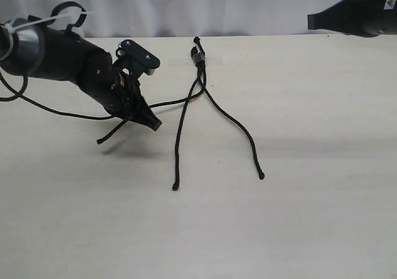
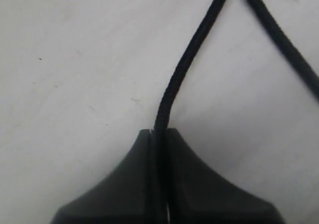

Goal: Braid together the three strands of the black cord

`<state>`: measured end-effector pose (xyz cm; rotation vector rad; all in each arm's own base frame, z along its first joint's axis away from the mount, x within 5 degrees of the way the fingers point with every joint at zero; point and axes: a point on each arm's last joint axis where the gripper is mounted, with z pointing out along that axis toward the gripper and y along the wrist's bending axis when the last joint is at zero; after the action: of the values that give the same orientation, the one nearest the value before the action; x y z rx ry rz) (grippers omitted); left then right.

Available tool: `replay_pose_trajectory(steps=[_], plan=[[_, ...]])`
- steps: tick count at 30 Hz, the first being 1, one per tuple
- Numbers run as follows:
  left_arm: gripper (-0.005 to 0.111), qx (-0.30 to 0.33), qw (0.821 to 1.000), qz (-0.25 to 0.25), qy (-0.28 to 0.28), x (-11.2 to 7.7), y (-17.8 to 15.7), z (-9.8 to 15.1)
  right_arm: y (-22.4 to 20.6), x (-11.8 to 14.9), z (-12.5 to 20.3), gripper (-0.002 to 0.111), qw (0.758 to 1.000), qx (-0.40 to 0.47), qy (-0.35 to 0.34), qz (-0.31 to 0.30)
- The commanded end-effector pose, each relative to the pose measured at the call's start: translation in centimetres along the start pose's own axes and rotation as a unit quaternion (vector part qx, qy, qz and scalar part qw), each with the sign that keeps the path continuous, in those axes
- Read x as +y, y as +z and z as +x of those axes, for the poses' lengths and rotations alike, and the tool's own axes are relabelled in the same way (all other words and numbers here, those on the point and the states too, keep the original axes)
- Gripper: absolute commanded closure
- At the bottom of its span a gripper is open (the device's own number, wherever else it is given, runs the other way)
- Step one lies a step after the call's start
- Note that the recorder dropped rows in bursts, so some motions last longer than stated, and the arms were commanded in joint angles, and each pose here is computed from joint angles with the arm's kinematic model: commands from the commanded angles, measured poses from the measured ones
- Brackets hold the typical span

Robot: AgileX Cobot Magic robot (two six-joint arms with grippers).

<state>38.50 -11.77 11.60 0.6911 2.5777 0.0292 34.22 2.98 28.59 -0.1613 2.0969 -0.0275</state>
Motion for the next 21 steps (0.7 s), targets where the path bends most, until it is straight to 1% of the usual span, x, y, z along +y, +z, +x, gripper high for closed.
replay_pose_trajectory(steps=[1,2,6,8,10,12,13,14,16,18,21], plan=[[0.103,0.008,1.000,0.004,-0.009,-0.2,1.6,0.7,0.0,0.0,0.1,0.104,1.000,0.001,0.006,0.000],[0.098,0.007,1.000,0.004,-0.010,-0.2,1.6,0.7,0.0,0.0,0.2,0.104,1.000,0.002,0.006,0.000],[0.071,0.012,1.000,0.006,-0.015,-0.2,1.6,0.8,0.0,0.0,0.2,0.104,1.000,0.007,0.006,0.001],[0.064,0.011,1.000,0.005,-0.013,-0.2,1.5,0.7,0.0,0.0,0.3,0.104,1.000,0.010,0.014,0.000],[0.062,0.000,1.000,0.003,-0.013,0.0,0.9,0.3,0.0,0.0,0.4,0.104,0.999,0.014,0.039,-0.003],[0.063,-0.030,0.999,-0.003,-0.013,0.2,-0.7,-0.7,0.0,0.2,0.5,0.104,0.998,0.020,0.052,-0.007],[0.063,-0.044,0.999,-0.006,-0.014,0.4,-1.6,-1.1,0.0,0.6,0.5,0.104,0.998,0.027,0.047,-0.010],[0.063,-0.061,0.998,-0.010,-0.012,0.5,-2.9,-1.7,-0.1,1.0,0.6,0.104,0.998,0.037,0.041,-0.014],[0.067,-0.103,0.994,-0.019,-0.010,0.9,-6.1,-2.9,-0.3,2.3,0.5,0.104,0.998,0.053,0.019,-0.029],[0.080,-0.142,0.989,-0.032,0.003,1.3,-9.5,-3.7,-0.7,3.9,0.4,0.104,0.996,0.082,-0.005,-0.045],[0.100,-0.199,0.979,-0.051,-0.007,2.3,-14.3,-3.9,-1.3,6.8,0.4,0.104,0.990,0.110,-0.034,-0.077]])
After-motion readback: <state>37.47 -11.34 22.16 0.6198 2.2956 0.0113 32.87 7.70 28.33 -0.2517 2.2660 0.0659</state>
